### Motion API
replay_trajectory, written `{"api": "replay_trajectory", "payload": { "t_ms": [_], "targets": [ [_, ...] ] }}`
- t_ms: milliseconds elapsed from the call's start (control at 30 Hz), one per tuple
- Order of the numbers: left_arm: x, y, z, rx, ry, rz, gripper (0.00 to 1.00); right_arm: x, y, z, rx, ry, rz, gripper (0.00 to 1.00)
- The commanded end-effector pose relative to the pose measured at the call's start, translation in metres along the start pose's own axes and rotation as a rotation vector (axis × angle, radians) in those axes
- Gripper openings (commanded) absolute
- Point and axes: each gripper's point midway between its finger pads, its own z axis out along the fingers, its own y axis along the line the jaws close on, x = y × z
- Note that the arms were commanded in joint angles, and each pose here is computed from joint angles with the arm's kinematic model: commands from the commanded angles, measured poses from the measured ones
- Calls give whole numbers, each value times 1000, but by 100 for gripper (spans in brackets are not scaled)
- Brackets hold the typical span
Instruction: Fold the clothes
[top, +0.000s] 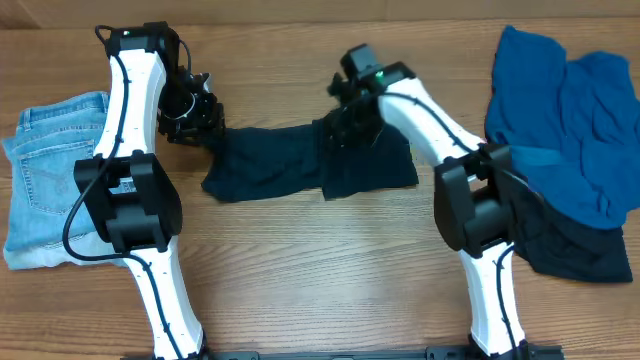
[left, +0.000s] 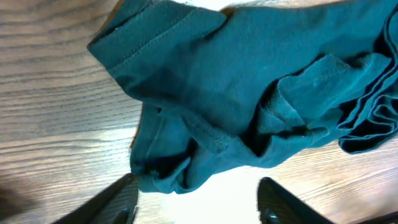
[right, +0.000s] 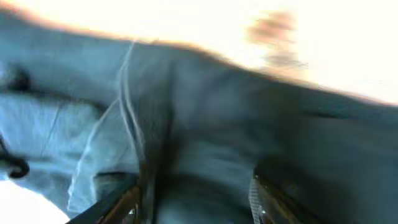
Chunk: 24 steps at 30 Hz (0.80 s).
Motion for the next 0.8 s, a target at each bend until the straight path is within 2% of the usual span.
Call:
{"api": "replay_trajectory", "payload": {
  "t_ms": [0,100,233,400,433,500,533,633,667,733,767],
  "targets": [
    [0,-10,-10,24,-32,25,70,-42,-10,-104,82,-219,2,61],
    [0,-9,8,48,-16,66,77,-39,-23,-145,94,-259,38,65],
    [10,9,49,57,29,40,82,-17,-52,-150,115,-185,116,66],
    [28,16,88,73,84,16,82,-15,-68,-155,124,-185,151,66],
    [29,11,91,106,83,16,76,-15,-68,-155,123,-185,151,66],
    [26,0,91,174,68,34,55,-15,-68,-155,123,-185,150,66],
    [24,-5,90,205,59,39,47,-15,-68,-155,123,-185,151,66],
    [23,-7,90,218,53,39,35,-16,-68,-155,123,-186,150,66],
    [23,-7,90,218,53,41,28,-15,-68,-155,124,-185,151,66],
    [24,-7,89,218,55,44,6,-15,-68,-155,124,-185,151,66],
    [24,-5,88,218,56,37,4,-15,-68,-155,124,-185,151,66]
  ]
}}
